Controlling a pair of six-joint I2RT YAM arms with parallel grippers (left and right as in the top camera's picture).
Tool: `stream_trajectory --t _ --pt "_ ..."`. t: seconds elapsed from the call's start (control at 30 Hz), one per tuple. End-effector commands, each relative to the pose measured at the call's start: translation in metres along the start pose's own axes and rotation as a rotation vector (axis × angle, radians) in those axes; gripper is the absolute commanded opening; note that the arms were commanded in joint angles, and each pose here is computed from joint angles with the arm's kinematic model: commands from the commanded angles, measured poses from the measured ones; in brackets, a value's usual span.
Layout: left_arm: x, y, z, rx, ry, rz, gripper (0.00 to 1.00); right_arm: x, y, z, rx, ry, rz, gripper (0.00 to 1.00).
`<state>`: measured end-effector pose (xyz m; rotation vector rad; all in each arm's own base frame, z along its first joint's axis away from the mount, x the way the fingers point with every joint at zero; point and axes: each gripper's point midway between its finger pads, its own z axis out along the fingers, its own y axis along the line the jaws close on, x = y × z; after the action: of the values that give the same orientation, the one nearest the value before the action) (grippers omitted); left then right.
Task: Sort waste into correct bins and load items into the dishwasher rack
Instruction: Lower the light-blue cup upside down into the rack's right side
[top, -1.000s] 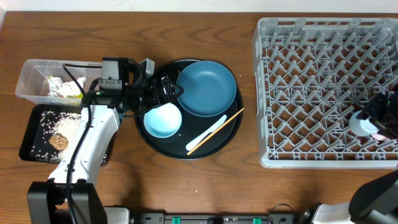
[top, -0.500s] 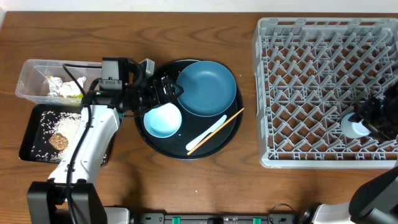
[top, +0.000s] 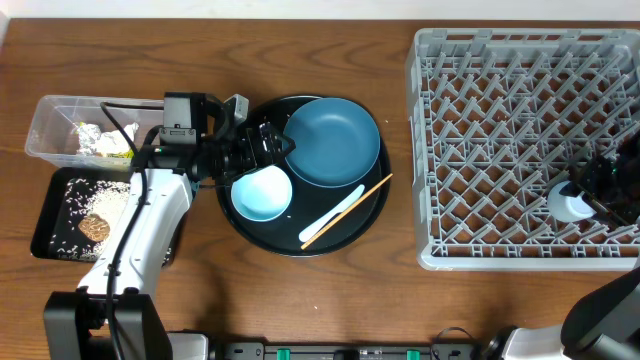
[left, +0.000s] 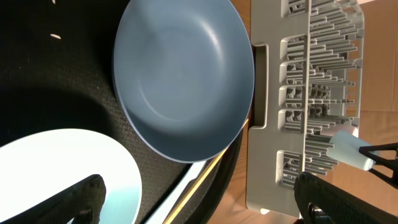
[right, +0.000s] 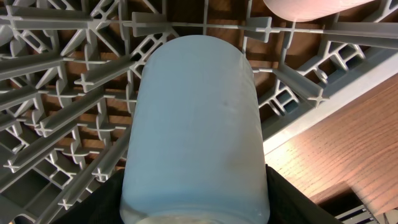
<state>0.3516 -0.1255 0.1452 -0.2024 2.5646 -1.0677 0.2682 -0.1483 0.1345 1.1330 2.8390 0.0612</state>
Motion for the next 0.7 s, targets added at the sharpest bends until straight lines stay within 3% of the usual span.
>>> stream_trajectory --t 0.0,0.4,0.67 --pt "-0.0040 -0.0006 -0.0022 -0.006 -0.012 0.018 0.98 0.0012 -0.0025 0.0031 0.000 0.013 0.002 0.42" --pt "-0.0040 -0.0006 -0.0022 -0.006 -0.012 0.018 0.98 -0.0041 -0.0095 0.0032 0.041 -0.011 0.014 0.32" --pt "-0.0040 -0.0006 -0.0022 -0.006 -0.012 0.018 0.98 -0.0045 -0.0094 0.0056 0.040 -0.014 0.014 0.33"
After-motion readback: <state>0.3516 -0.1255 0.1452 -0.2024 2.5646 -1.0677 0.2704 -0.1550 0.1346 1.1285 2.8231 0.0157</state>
